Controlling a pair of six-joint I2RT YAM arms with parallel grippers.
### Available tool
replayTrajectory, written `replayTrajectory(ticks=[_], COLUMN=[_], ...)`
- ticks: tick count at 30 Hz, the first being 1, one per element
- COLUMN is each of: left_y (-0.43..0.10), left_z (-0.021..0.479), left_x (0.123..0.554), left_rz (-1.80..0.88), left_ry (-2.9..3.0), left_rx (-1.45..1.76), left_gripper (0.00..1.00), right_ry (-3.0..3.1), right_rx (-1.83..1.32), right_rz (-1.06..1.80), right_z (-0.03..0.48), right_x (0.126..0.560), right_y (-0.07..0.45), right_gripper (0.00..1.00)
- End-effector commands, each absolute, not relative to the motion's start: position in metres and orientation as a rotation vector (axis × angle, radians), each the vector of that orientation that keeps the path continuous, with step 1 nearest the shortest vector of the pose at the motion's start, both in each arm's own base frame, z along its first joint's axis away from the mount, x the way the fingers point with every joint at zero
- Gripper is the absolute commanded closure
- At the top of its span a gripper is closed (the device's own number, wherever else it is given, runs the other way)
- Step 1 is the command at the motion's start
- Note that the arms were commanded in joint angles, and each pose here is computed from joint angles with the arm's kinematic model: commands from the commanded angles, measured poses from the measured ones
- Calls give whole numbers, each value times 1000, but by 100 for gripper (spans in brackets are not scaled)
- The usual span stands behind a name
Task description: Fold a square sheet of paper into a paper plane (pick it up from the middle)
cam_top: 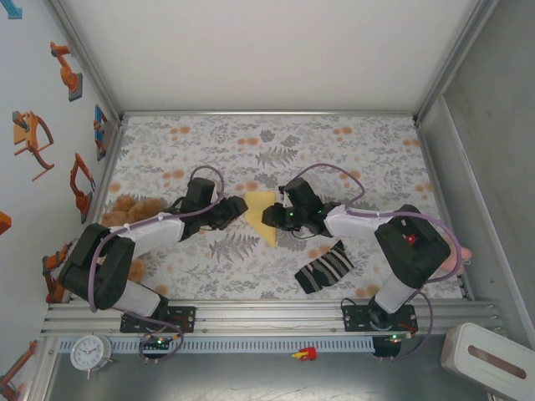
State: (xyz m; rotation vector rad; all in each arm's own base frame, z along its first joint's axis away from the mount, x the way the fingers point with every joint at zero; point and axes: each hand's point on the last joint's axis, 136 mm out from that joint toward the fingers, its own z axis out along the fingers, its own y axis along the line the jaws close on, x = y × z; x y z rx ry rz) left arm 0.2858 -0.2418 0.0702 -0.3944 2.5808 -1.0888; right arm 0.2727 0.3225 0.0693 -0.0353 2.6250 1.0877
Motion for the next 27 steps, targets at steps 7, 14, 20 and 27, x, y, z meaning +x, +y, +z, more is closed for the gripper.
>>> replayTrajectory(ticks=[7, 14, 20, 27], left_y=[-261, -262, -269, -279], left_z=[55, 37, 32, 37], left_x=[280, 276, 279, 287], left_rz=[-1187, -1155, -1172, -1239], left_ry=[2627, 2683, 2707, 2681], left_rx=[-434, -455, -448, -448], left_gripper=[51, 55, 58, 64], right_ry=[2677, 2719, 2710, 2704], right_rx=[36, 56, 52, 59], right_rz=[989, 939, 945, 929], right_z=[47, 29, 28, 28], right_x=[282, 282, 281, 282], right_y=[317, 314, 313, 310], right_gripper=[79, 83, 84, 85])
